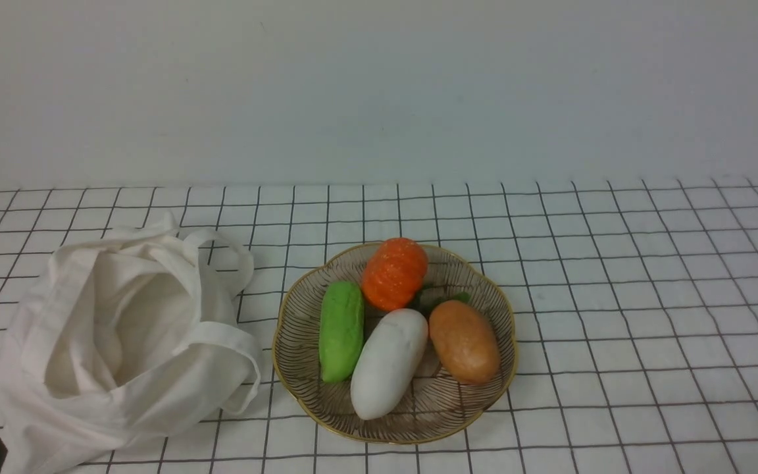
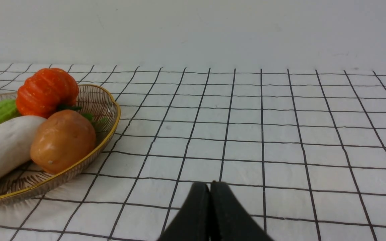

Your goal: Take vegetables from bag on white checkered tablecloth place on plate.

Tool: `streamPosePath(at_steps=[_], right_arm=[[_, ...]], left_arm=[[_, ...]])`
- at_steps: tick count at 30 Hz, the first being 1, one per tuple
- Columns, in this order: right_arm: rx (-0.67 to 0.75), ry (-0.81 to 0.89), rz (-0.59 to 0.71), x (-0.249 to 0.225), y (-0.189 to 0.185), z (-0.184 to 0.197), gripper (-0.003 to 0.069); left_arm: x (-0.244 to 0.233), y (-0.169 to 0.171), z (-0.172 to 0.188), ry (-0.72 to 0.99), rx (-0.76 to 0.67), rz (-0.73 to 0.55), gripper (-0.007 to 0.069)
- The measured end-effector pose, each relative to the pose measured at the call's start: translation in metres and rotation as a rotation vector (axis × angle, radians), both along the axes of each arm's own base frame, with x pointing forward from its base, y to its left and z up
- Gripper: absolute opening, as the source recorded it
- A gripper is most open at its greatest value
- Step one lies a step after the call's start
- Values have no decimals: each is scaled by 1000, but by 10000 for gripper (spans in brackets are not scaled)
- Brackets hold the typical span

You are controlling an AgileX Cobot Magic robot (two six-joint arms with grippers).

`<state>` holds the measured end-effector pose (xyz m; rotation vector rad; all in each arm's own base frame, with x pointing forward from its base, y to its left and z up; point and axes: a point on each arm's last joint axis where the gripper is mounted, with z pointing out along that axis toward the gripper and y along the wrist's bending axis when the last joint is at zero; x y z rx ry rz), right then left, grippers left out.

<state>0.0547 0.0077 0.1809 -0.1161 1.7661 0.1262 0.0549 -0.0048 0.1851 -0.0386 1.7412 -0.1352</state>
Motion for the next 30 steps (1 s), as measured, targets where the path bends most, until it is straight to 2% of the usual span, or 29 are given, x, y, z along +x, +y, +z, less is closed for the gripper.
streamPosePath(at_steps=[6,30], right_arm=[[0,0,0,0,0,0,-14],[-1,0,0,0,0,0,-14]], left_arm=[[-2,1,-14,124,81,-3,-8],[-2,2,-15,131,92,0,-8]])
